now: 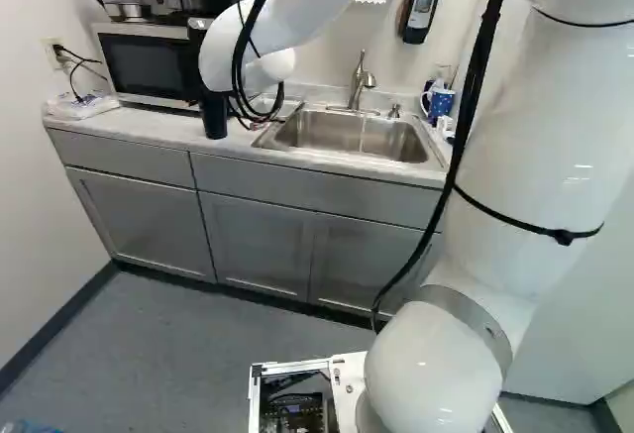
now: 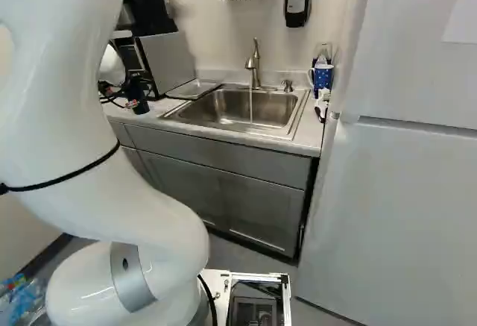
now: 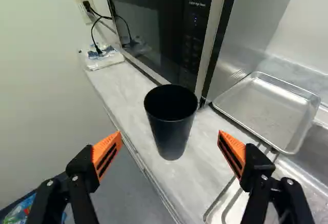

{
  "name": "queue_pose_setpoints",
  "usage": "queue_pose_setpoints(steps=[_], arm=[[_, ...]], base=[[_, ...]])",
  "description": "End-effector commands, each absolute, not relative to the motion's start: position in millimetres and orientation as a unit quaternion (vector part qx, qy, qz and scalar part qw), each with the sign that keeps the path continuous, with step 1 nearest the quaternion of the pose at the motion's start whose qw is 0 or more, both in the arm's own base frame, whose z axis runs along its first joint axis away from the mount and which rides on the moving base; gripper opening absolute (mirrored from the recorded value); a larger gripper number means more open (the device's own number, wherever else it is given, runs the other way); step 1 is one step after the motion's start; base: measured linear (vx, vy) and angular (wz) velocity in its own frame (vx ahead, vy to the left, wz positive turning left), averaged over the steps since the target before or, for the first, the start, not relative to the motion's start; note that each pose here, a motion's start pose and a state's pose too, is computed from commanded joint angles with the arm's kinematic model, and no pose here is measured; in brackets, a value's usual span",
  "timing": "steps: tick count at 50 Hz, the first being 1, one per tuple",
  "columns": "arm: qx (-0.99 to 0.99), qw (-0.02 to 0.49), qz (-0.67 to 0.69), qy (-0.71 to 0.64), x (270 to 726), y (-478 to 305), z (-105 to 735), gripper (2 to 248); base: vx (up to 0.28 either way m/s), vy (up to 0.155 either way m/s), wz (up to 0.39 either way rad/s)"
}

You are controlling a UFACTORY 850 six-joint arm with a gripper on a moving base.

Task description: Rinse the cup and place it in the tray

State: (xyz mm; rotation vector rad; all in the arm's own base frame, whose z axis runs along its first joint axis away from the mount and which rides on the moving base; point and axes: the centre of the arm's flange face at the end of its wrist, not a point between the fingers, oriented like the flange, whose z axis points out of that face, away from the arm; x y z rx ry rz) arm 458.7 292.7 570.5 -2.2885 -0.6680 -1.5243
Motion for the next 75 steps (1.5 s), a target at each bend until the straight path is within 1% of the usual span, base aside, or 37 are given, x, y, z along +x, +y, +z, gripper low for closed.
queue_pose_setpoints(steps=[49,75], arm=[[-0.713,0.188,-0.643,-0.208,471,300,550,247],[-0.727,0.183,-0.627,-0.212,472,301,522,247]], base=[[0.000,0.000,0.000],[0.000,0.000,0.000]])
